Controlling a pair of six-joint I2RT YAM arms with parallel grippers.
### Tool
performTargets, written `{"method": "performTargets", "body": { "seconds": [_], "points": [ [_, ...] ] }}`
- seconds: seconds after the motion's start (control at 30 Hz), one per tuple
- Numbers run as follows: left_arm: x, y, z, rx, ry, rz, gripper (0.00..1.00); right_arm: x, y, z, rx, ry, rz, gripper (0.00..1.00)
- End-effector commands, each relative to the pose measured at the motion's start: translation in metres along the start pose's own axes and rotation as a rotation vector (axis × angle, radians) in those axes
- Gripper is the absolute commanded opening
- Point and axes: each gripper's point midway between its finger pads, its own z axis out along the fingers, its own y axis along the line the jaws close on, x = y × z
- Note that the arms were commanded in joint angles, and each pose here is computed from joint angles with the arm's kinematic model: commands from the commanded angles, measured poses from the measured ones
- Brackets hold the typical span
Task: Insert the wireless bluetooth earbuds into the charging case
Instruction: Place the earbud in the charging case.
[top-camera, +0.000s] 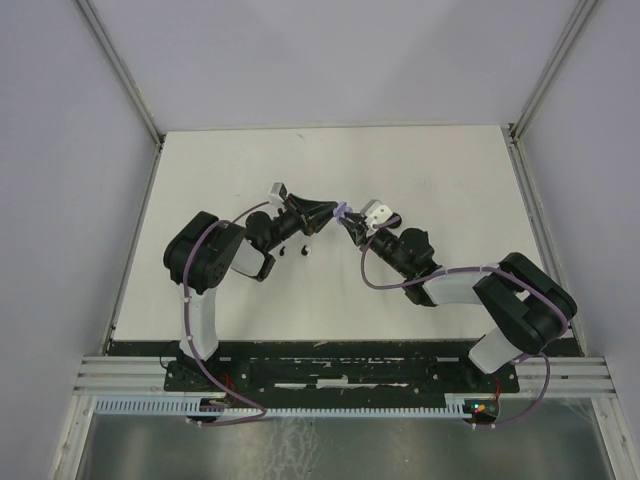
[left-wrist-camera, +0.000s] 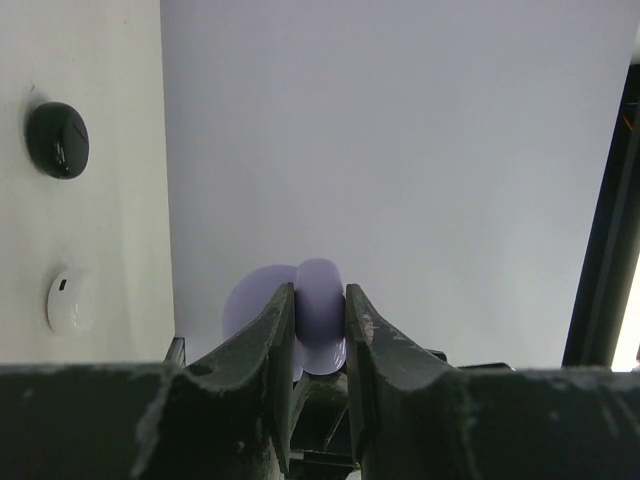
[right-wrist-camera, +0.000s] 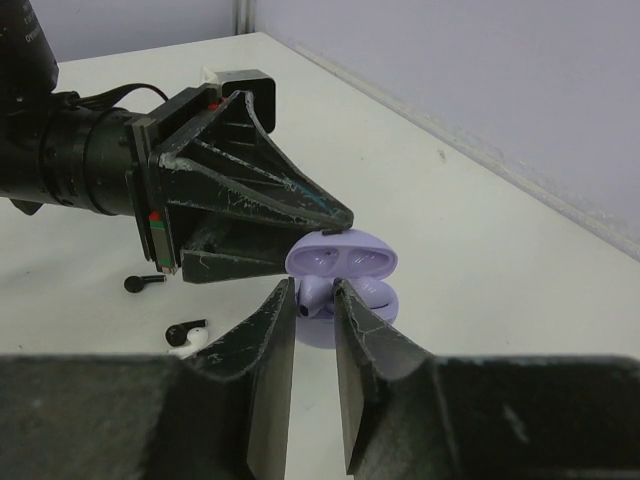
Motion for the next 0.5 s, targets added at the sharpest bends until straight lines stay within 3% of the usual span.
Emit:
{"method": "performTargets", "body": {
  "seconds": [0.0, 0.2, 0.33, 0.47],
  "points": [
    [0.001, -0.042, 0.007, 0.125, 0.002, 0.024, 0.03, -0.015, -0.001, -0.001, 0.005, -0.040, 0.009, 0.30],
    [0.000, -0.038, 0.008, 0.118, -0.003, 0.024, 0.03, -0.033, -0.007, -0.004, 0.033, -0.093, 0.021, 0.38],
    [-0.001, -0.031, 0.007, 0.101, -0.006, 0.026, 0.03, -0.056, -0.013, -0.012, 0.064, -0.171, 0.031, 0.50],
    [-0.002, -0.025, 0.006, 0.097, -0.011, 0.017, 0.03, -0.066, -0.031, -0.019, 0.160, -0.135, 0.067, 0.52]
  ]
}}
